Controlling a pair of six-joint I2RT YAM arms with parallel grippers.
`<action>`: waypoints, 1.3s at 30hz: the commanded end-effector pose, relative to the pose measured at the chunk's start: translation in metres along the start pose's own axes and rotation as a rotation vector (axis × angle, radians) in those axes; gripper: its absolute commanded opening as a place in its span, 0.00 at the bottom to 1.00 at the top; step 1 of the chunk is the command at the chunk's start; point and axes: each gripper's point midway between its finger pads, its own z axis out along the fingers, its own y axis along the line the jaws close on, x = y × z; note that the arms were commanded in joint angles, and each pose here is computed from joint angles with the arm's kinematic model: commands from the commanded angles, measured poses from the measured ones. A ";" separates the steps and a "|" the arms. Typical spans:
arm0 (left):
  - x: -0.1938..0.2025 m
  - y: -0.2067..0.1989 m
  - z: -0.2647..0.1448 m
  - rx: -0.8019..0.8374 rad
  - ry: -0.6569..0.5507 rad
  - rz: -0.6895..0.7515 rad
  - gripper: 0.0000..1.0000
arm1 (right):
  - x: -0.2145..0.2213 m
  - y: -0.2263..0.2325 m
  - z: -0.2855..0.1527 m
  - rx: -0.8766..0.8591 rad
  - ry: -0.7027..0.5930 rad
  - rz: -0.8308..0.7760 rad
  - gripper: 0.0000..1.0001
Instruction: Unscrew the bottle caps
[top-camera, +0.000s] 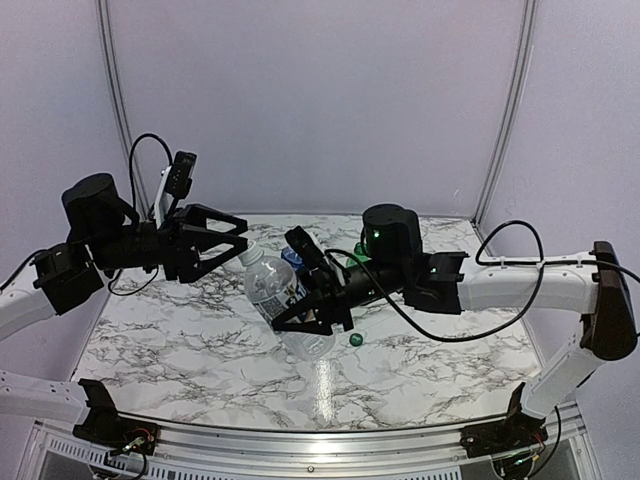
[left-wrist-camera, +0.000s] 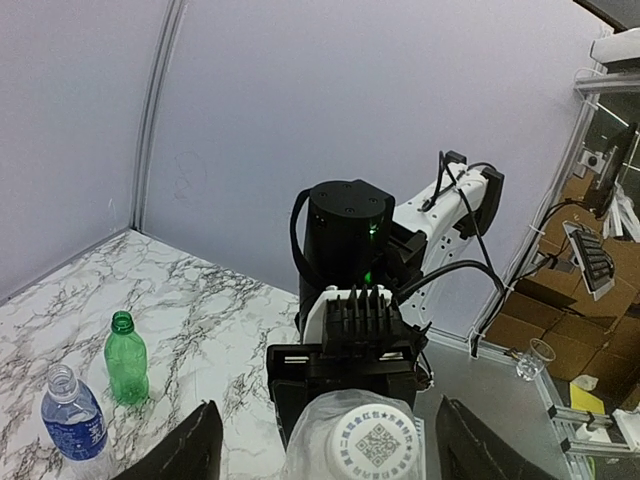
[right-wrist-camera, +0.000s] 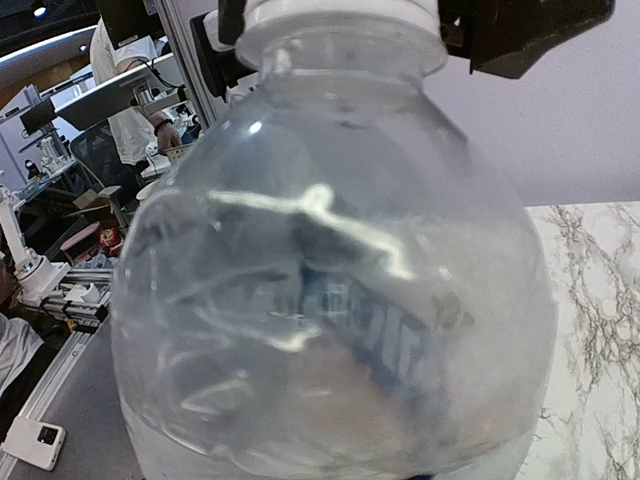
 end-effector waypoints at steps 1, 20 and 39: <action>-0.006 -0.013 0.003 0.086 -0.011 0.057 0.72 | -0.020 0.017 -0.003 -0.059 -0.055 -0.042 0.30; -0.004 -0.013 0.012 0.114 0.012 0.036 0.20 | -0.017 0.004 -0.001 -0.002 -0.035 -0.025 0.28; -0.006 0.093 0.018 -0.552 -0.185 -0.361 0.00 | -0.010 -0.119 -0.059 0.818 0.113 -0.124 0.22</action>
